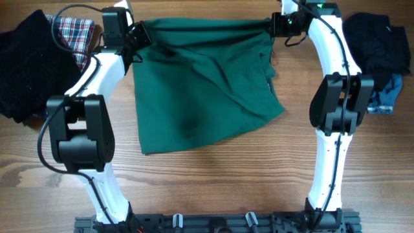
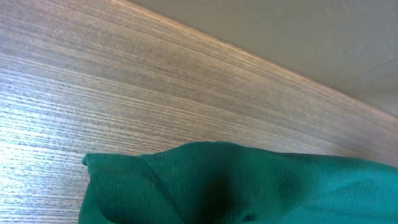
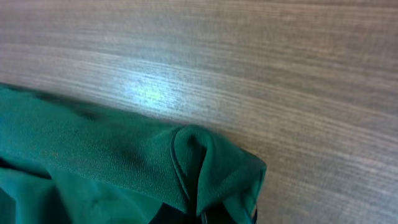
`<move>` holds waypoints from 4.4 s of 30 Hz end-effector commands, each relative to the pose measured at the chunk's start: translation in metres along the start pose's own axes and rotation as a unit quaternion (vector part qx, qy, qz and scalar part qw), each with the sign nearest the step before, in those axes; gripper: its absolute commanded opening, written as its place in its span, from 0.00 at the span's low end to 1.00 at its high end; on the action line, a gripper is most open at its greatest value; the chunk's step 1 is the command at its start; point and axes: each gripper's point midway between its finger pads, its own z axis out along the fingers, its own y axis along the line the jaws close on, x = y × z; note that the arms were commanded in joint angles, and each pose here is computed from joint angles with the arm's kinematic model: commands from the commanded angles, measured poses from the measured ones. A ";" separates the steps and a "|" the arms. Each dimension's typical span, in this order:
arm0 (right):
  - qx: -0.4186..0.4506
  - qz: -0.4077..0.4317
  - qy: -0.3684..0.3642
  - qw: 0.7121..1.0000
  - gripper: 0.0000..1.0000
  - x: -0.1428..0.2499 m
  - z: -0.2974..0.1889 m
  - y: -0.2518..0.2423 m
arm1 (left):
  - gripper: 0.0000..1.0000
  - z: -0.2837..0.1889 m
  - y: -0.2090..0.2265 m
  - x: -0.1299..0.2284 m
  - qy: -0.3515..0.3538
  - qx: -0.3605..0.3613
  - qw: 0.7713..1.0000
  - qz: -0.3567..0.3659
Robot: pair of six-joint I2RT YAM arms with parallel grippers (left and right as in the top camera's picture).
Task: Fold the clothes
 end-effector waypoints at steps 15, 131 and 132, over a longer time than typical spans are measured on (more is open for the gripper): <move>-0.008 0.004 0.003 1.000 0.04 -0.003 -0.111 0.032 | 0.04 -0.102 0.002 -0.033 0.015 -0.028 0.999 -0.016; 0.005 0.040 0.184 0.982 0.60 0.102 -0.086 0.037 | 0.41 -0.059 0.032 0.172 0.280 -0.027 0.957 -0.067; 0.005 0.040 0.184 0.982 0.60 0.102 -0.086 0.037 | 0.41 -0.058 0.032 0.173 0.280 -0.028 0.957 -0.067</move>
